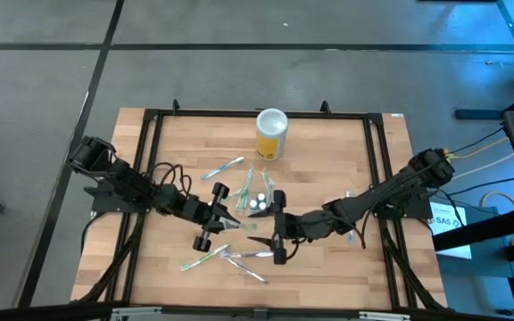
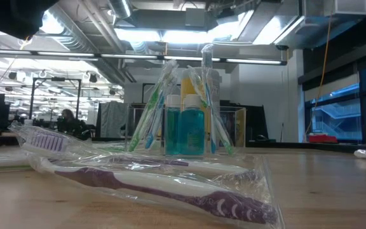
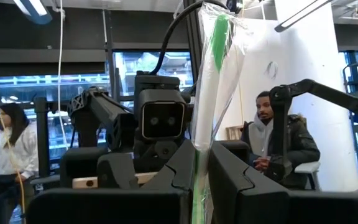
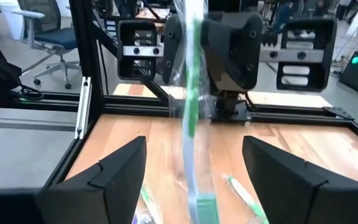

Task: Pick & Place toothbrushing station
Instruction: Put the green toothbrush into the transparent organizer

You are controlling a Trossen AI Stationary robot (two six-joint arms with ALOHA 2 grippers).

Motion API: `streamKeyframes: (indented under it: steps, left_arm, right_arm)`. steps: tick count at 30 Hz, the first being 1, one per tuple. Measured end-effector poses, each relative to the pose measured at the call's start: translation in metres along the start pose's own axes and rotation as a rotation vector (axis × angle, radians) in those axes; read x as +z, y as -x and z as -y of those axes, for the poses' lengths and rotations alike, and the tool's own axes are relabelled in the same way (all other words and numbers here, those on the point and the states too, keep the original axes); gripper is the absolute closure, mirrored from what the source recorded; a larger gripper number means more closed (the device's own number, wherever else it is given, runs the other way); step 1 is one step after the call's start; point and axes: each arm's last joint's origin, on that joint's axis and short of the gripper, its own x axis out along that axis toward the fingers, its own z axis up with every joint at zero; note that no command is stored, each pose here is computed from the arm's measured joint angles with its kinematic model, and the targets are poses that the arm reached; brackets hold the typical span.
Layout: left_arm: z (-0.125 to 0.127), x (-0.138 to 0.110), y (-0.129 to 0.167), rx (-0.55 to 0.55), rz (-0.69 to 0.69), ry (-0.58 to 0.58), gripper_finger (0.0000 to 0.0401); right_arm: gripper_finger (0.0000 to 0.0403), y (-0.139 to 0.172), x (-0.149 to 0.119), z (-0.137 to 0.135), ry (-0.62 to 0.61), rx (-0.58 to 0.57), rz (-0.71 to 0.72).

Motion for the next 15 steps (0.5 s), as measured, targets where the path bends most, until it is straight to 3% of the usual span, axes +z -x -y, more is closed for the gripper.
streamKeyframes:
  steps: [15]
  left_arm:
    - [-0.001,0.002,0.000,0.029,0.013,-0.007,0.0382]
  right_arm:
    - [0.0161,-0.006,-0.001,0.014,-0.019,-0.035,-0.015]
